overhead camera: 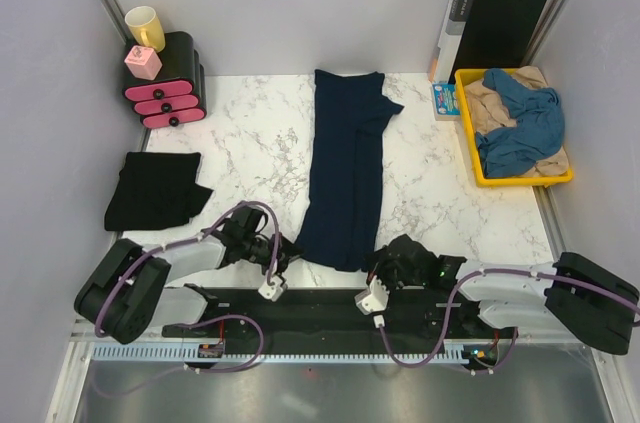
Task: Fold and stack the t-shirts
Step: Grab the bottom of the folded rectangular tshirt with both arms, then fold the folded rectangular tshirt in 1/3 of the way
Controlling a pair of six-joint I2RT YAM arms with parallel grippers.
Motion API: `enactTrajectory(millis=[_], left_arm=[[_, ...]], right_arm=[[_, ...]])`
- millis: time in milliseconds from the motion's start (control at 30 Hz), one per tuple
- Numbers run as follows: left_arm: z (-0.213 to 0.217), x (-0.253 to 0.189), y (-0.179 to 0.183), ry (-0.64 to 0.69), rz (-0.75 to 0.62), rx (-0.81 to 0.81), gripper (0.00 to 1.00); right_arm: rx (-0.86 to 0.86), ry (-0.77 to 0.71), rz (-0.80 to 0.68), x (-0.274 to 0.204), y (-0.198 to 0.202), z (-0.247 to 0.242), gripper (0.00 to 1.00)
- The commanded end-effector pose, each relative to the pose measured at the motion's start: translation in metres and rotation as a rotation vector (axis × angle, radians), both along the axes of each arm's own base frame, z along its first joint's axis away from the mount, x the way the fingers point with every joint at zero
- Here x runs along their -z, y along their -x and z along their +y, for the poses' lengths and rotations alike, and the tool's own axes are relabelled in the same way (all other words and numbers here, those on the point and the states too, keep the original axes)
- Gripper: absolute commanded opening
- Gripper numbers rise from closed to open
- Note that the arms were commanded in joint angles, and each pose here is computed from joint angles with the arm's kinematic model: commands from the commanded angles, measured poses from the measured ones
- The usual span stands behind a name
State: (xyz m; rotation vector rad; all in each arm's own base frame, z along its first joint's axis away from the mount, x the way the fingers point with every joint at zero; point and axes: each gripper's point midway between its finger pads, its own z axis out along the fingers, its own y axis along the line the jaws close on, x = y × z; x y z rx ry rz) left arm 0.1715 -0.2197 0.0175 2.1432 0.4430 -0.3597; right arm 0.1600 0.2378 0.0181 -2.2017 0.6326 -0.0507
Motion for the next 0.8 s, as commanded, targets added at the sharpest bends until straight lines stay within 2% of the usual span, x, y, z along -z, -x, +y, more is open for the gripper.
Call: enactTrajectory(millis=[0,67,133,167,333,500,767], left_arm=[[-0.006,-0.028,0.004,0.059,-0.203,0.118,0.02],[-0.007,-0.038,0.007,0.067,-0.161,0.093,0.02],[-0.011,-0.058,0.009,0.104,-0.176,0.083,0.02],[-0.013,-0.066,0.009,0.116,-0.134,0.05,0.02],[-0.022,-0.103,0.011,0.168,-0.066,0.014,0.02],[-0.023,-0.109,-0.003,0.127,0.007,-0.08,0.02],[-0.019,-0.113,-0.029,0.052,0.037,-0.197,0.02]], right_arm=[[0.065,-0.04,0.085,-0.023,0.005,0.008,0.0],[0.095,-0.106,0.097,-0.049,0.002,0.017,0.0],[0.114,-0.095,0.139,-0.055,0.008,0.014,0.0],[0.128,-0.128,0.134,-0.071,0.005,0.018,0.0],[0.22,-0.148,0.168,-0.085,0.002,0.012,0.0],[0.313,-0.153,0.187,-0.089,-0.007,0.009,0.0],[0.433,-0.208,0.162,-0.107,-0.03,0.006,0.0]])
